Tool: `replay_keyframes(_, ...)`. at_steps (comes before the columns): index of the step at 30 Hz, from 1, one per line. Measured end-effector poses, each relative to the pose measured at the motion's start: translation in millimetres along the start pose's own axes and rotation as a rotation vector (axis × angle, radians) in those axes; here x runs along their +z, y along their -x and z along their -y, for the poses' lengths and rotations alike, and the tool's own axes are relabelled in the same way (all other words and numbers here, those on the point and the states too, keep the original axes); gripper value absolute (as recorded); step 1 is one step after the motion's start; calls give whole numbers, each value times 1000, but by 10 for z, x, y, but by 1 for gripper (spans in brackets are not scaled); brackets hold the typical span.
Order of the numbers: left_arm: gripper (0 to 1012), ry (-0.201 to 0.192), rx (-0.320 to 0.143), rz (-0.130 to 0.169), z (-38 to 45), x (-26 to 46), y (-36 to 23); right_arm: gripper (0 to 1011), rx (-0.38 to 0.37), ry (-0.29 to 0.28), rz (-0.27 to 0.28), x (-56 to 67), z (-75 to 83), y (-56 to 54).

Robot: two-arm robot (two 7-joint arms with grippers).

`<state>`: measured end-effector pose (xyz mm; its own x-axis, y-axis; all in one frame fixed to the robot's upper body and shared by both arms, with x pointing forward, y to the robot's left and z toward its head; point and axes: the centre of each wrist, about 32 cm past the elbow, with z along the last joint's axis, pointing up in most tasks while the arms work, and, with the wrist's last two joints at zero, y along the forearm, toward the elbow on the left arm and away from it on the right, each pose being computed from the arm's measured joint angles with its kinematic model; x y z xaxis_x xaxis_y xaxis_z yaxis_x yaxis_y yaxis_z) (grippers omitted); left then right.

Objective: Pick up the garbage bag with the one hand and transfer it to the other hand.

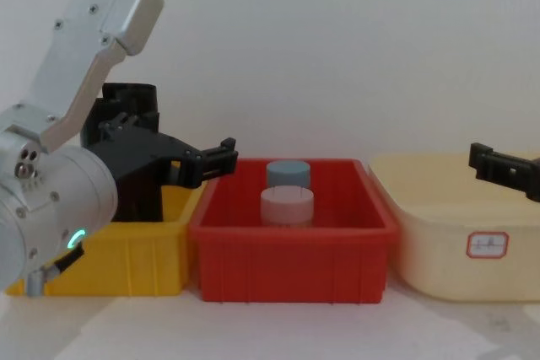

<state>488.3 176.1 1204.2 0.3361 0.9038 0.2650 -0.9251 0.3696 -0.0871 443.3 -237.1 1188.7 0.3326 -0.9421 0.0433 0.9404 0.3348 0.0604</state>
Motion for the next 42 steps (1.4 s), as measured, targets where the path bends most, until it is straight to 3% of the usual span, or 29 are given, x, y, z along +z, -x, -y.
replay_keyframes(4, 1001, -11, 27, 3, -39, 6, 48, 999, 0, 0, 0, 0, 0, 0)
replay_keyframes(11, 1001, -27, 80, 8, -146, 17, 76, 1000, 0, 0, 0, 0, 0, 0)
replay_keyframes(24, 1001, -60, 163, -2, -348, 13, 13, 1000, 0, 0, 0, 0, 0, 0)
replay_keyframes(32, 1001, -82, 198, -59, -416, -5, -60, 1000, 0, 0, 0, 0, 0, 0)
replay_keyframes(42, 1001, -88, 201, -130, -400, -52, -128, 1000, 0, 0, 0, 0, 0, 0)
